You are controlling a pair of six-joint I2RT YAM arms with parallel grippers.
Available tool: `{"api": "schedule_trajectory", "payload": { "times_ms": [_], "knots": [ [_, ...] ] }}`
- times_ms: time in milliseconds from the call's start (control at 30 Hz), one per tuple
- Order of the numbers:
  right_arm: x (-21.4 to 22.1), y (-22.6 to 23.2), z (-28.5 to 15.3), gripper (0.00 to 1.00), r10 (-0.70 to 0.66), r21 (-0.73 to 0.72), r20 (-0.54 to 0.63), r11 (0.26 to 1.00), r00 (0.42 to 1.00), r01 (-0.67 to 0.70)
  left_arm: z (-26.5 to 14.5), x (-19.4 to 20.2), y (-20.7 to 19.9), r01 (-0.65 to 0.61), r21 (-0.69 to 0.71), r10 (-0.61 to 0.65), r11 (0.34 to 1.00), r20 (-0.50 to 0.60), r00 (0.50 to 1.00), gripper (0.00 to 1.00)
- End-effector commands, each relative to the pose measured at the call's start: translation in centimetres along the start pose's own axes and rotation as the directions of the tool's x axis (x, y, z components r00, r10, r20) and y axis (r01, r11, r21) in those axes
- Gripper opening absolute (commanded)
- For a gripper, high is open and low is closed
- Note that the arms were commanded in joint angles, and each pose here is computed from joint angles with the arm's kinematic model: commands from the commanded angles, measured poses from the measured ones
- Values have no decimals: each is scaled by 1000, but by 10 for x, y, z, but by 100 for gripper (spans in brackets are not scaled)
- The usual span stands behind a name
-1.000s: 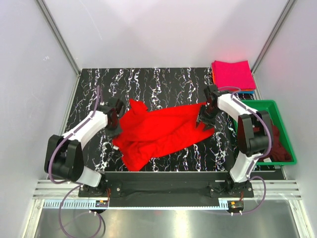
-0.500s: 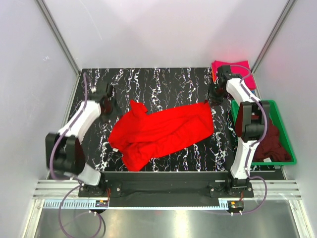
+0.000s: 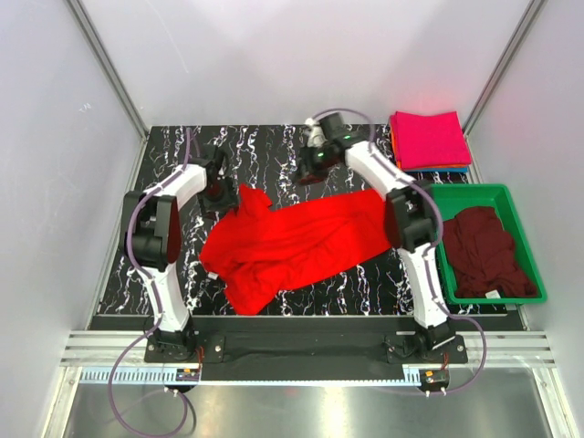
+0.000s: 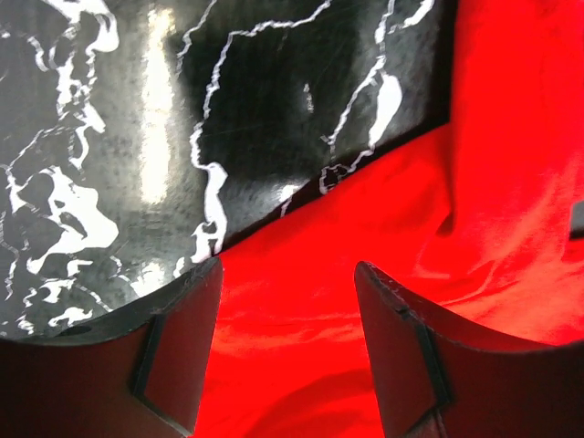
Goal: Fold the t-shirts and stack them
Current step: Flatten the tshirt out
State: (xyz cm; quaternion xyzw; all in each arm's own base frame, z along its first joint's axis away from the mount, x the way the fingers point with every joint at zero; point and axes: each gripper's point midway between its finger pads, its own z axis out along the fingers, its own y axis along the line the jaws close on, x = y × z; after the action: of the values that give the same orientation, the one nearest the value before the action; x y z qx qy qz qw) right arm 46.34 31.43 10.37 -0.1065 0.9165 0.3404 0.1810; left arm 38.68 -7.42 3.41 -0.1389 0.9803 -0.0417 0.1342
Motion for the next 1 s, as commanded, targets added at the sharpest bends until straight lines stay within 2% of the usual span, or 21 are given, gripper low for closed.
{"api": "schedule_trajectory", "payload": {
  "times_ms": [0, 100, 200, 300, 433, 633, 733, 833, 867, 933, 967],
  "knots": [
    [8, 38, 35, 39, -31, -109, -42, 994, 999, 27, -17, -5, 11, 5, -33, -4, 999, 49, 999, 65],
    [21, 59, 59, 43, -53, -149, -61, 988, 997, 43, -16, 2, 17, 15, -44, -13, 999, 42, 999, 65],
    [31, 62, 77, 47, -56, -161, -67, 986, 996, 44, -13, 9, 20, 15, -52, -14, 999, 21, 1000, 65],
    [43, 61, 92, 50, -57, -173, -88, 984, 994, 41, -11, 21, 34, 22, -120, -24, 993, -15, 1000, 65],
    [56, 69, 107, 50, -80, -191, -105, 980, 991, 59, -16, 27, 30, 32, -56, -32, 998, -8, 999, 65],
    [52, 68, 120, 52, -84, -156, -71, 985, 994, 72, -12, 35, 28, 29, -40, -30, 999, -35, 999, 65],
    [49, 72, 125, 52, -86, -179, -67, 981, 994, 73, -7, 32, 22, 25, -7, -26, 1000, -37, 999, 61],
    [48, 83, 130, 47, -84, -223, -72, 973, 994, 66, -7, 27, 17, 23, 5, -23, 1000, -45, 999, 42],
    [50, 83, 133, 46, -74, -221, -84, 974, 994, 54, -8, 26, 17, 23, 5, -23, 1000, -45, 999, 24],
    [44, 90, 129, 31, -72, -230, -71, 972, 995, 54, -13, 20, 15, 21, 10, -21, 1000, -39, 999, 5],
    [39, 95, 125, 24, -66, -234, -62, 971, 996, 49, -16, 17, 17, 28, 7, -28, 1000, -34, 999, 0]
  ]
}}
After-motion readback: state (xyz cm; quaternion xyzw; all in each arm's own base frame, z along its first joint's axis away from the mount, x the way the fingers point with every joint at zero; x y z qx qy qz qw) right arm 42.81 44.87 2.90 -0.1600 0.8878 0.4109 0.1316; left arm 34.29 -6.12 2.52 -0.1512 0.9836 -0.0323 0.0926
